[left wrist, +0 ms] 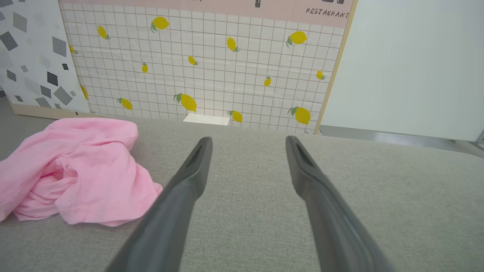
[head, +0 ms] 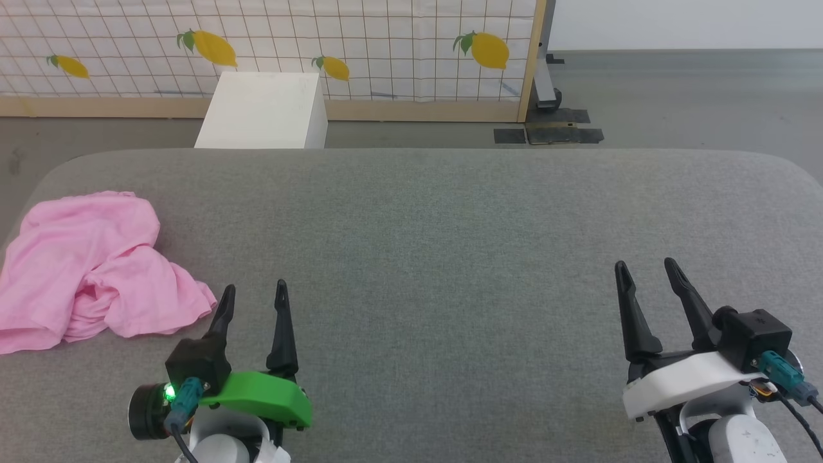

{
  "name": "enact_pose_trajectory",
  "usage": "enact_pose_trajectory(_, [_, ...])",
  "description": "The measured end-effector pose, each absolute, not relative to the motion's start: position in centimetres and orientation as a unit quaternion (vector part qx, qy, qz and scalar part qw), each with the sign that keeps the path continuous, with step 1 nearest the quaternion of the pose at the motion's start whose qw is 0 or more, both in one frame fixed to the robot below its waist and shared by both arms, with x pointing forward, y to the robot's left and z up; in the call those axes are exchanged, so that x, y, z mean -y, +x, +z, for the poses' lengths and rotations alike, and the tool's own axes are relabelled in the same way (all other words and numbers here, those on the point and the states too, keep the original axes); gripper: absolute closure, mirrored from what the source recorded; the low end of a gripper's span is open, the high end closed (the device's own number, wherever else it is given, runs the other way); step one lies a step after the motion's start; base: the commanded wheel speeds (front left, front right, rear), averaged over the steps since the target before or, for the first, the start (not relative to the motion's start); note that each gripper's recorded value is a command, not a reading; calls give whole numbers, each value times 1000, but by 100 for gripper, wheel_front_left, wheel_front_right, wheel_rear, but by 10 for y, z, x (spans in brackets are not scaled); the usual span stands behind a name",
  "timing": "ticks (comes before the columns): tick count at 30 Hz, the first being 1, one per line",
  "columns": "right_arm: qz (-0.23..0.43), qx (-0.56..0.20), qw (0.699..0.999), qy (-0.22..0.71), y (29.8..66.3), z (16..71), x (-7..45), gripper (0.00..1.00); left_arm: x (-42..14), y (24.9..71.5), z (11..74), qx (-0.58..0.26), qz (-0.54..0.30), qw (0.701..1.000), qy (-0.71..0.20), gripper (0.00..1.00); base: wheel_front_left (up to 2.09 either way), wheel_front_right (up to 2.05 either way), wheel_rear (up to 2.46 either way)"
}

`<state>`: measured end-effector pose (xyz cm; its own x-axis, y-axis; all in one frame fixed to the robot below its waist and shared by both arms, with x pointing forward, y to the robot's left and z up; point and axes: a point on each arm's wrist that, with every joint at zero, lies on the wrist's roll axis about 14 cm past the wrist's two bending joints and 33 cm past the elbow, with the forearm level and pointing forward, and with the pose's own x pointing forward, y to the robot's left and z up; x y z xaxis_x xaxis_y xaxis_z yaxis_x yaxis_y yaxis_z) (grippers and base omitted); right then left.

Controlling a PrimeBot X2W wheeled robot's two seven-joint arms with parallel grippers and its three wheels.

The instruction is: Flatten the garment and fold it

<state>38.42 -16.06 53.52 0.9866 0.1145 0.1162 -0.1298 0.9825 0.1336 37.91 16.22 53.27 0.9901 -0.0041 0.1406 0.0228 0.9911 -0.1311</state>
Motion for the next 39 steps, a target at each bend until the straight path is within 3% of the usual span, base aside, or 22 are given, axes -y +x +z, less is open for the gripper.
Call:
enact_pose_trajectory(13, [94, 47, 992, 64, 397, 534, 138, 0, -191, 366, 532, 71, 40, 995, -52, 0, 0, 0, 0])
enact_pose_trajectory(39, [317, 27, 945, 75, 420, 530, -34, 0, -332, 242, 537, 81, 288, 954, -13, 0, 0, 0, 0])
